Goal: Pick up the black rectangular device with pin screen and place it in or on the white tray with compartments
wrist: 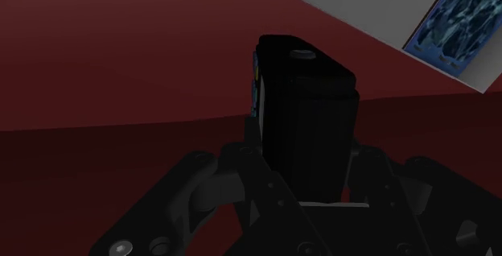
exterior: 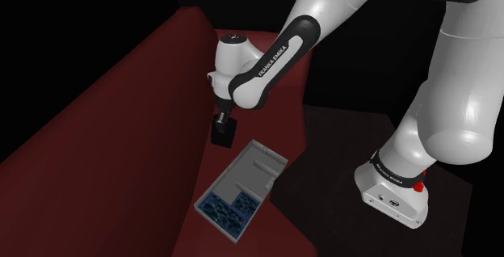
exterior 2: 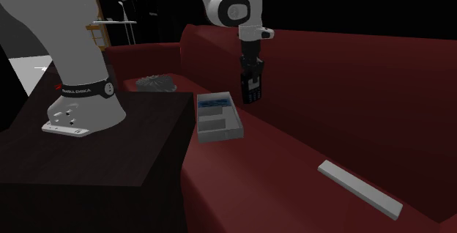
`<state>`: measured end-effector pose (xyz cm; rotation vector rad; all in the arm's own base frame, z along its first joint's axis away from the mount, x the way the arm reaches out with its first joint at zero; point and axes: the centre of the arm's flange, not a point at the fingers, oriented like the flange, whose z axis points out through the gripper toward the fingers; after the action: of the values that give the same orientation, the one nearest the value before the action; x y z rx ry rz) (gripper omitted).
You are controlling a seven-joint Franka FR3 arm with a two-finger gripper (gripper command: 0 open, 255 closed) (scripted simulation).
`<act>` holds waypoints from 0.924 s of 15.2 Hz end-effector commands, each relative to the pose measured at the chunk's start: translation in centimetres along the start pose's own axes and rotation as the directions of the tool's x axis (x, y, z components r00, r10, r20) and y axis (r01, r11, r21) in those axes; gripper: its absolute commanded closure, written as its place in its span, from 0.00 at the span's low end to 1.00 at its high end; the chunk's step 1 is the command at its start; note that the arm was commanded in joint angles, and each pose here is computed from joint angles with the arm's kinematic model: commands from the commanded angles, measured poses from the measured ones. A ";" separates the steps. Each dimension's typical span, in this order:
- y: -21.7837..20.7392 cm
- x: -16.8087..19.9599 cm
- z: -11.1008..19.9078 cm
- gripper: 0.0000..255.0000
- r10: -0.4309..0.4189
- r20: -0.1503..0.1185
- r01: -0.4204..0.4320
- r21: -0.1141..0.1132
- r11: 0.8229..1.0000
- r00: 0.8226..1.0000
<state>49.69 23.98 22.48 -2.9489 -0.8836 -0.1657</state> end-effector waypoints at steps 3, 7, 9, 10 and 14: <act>0.0 0.2 -2.0 1.00 0.000 0.000 0.000 0.000 1.000 1.000; -2.8 -2.3 -3.3 1.00 0.000 0.000 0.000 0.000 1.000 1.000; -4.6 -4.0 -4.2 1.00 0.000 0.000 0.000 0.000 1.000 1.000; -5.5 -4.9 -4.6 1.00 0.000 0.000 0.000 0.000 1.000 1.000; -9.2 -8.3 -6.2 1.00 0.000 0.000 0.000 0.000 1.000 1.000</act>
<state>38.67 26.28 27.68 -2.9477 -0.8860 -0.1639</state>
